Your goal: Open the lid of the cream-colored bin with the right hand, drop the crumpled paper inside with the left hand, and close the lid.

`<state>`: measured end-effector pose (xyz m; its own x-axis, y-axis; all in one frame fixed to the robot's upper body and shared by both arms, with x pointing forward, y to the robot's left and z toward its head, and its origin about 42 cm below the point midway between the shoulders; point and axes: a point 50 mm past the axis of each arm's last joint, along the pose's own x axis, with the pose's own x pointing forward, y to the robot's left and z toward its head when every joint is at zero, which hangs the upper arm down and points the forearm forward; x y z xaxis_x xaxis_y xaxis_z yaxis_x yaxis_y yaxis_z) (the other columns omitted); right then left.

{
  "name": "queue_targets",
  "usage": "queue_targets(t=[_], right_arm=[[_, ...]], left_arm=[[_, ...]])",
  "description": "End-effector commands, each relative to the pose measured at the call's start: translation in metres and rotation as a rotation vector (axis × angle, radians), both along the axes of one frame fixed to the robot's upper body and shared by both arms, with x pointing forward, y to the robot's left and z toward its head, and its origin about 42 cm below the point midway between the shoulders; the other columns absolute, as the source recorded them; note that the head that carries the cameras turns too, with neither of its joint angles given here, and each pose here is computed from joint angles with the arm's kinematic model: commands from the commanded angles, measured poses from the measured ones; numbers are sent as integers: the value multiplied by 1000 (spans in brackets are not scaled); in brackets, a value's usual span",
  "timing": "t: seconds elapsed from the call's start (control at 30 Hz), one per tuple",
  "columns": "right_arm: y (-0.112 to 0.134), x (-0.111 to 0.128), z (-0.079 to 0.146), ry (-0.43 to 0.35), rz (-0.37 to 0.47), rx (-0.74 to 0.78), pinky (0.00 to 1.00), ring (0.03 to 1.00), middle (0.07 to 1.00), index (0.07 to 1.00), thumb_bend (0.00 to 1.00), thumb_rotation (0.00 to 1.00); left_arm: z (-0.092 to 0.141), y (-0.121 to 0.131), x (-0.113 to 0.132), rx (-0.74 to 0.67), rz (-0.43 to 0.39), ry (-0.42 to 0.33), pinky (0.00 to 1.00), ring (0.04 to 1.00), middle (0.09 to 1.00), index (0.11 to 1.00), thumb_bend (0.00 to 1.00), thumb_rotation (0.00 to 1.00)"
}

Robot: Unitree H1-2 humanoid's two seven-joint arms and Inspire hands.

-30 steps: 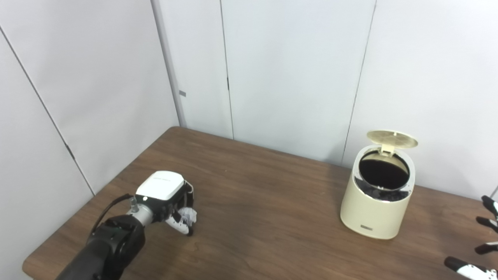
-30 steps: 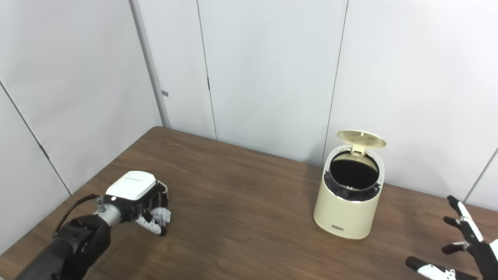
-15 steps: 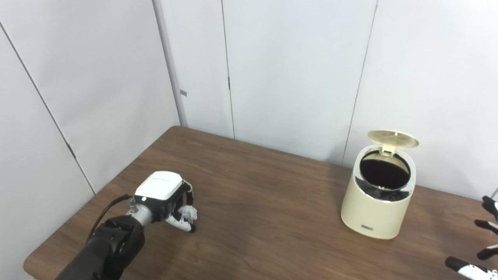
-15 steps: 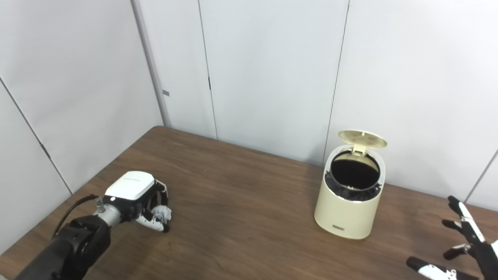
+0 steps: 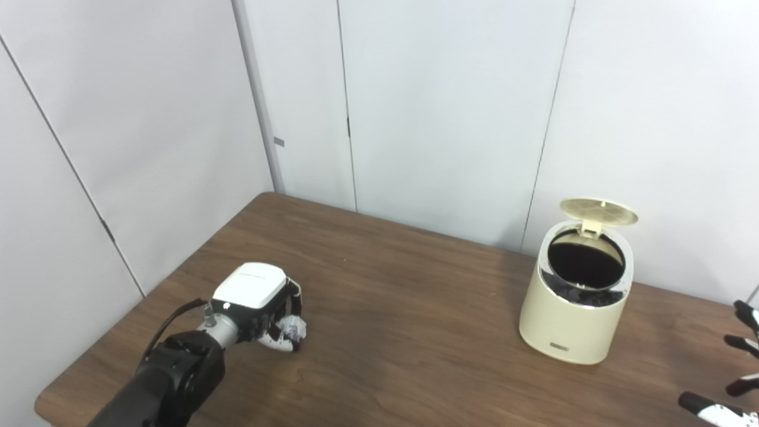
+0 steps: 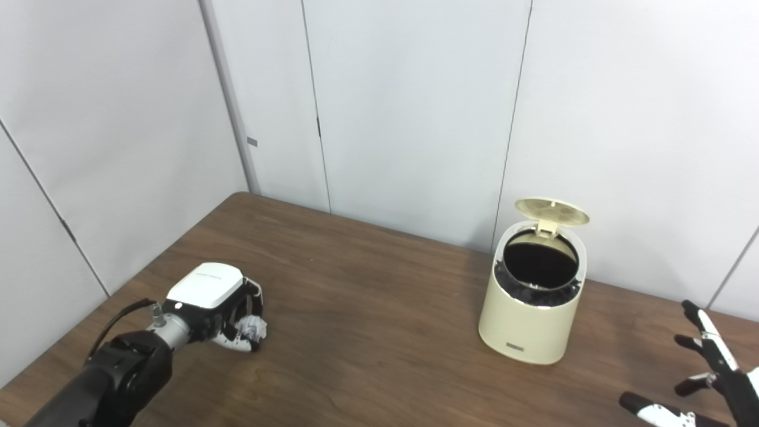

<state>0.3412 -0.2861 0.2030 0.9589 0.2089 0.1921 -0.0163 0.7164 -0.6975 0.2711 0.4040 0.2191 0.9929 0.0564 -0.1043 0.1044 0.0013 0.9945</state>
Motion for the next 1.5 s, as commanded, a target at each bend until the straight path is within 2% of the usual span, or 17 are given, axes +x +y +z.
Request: queue_targets(t=[0.0, 0.3, 0.5, 0.67, 0.73, 0.77, 0.8, 0.87, 0.93, 1.07, 1.1, 1.17, 1.2, 1.3, 1.37, 1.4, 1.47], right_arm=[[2, 4, 19, -81, 12, 2, 526, 855, 968, 972, 866, 579], [5, 5, 18, -81, 13, 2, 514, 876, 983, 983, 875, 595], [7, 5, 16, -79, 15, 9, 568, 884, 979, 981, 880, 611], [7, 7, 15, -81, 11, 5, 625, 895, 982, 983, 865, 600], [8, 8, 14, -77, 6, 0, 639, 897, 980, 982, 841, 554], [9, 9, 14, -76, 5, -2, 636, 896, 980, 981, 834, 532], [11, 9, 14, -75, 6, -1, 639, 895, 978, 978, 830, 513], [15, 9, 15, -71, 6, 4, 670, 891, 971, 966, 814, 432], [18, 8, 16, -62, 11, 21, 701, 888, 966, 958, 810, 372], [23, 7, 19, -53, 14, 33, 696, 855, 946, 942, 813, 278], [24, 7, 19, -54, 18, 33, 688, 848, 943, 939, 813, 266], [25, 6, 20, -58, 27, 35, 678, 837, 937, 930, 814, 226], [26, 6, 20, -62, 31, 36, 671, 832, 933, 926, 817, 209], [27, 6, 18, -64, 38, 36, 672, 824, 926, 918, 826, 182], [28, 7, 16, -66, 41, 36, 675, 818, 922, 915, 838, 220], [29, 8, 16, -70, 44, 39, 679, 815, 918, 912, 845, 234], [31, 8, 14, -73, 49, 43, 684, 814, 914, 907, 856, 258]], left_arm=[[37, -1, 5, 54, -31, -107, 261, 399, 484, 497, 503, 0], [89, -18, 17, 71, -87, -183, 228, 414, 490, 486, 505, 0], [109, -27, 24, 100, -149, -236, 191, 391, 494, 485, 503, 0], [128, -46, 32, 99, -235, -280, 179, 393, 495, 484, 503, 0], [136, -55, 37, 95, -277, -305, 168, 398, 497, 484, 504, 0], [140, -60, 39, 96, -295, -315, 156, 273, 482, 483, 515, 0], [144, -65, 43, 95, -313, -329, 163, 247, 477, 483, 519, 0], [153, -76, 51, 77, -353, -352, 219, 283, 409, 499, 515, 0], [161, -86, 59, 55, -378, -360, 216, 274, 393, 502, 514, 0], [171, -106, 73, 29, -413, -380, 226, 274, 390, 505, 513, 0], [173, -110, 77, 28, -434, -389, 221, 265, 439, 492, 519, 0], [176, -119, 84, 29, -462, -401, 213, 255, 466, 484, 522, 0], [177, -123, 87, 27, -474, -404, 216, 259, 429, 493, 518, 0], [179, -135, 98, 9, -526, -416, 223, 265, 394, 501, 514, 0], [180, -143, 103, 2, -550, -422, 221, 263, 390, 501, 514, 0], [182, -150, 107, -7, -569, -422, 219, 259, 439, 490, 519, 0], [183, -159, 112, -19, -593, -420, 223, 262, 401, 501, 515, 0]])
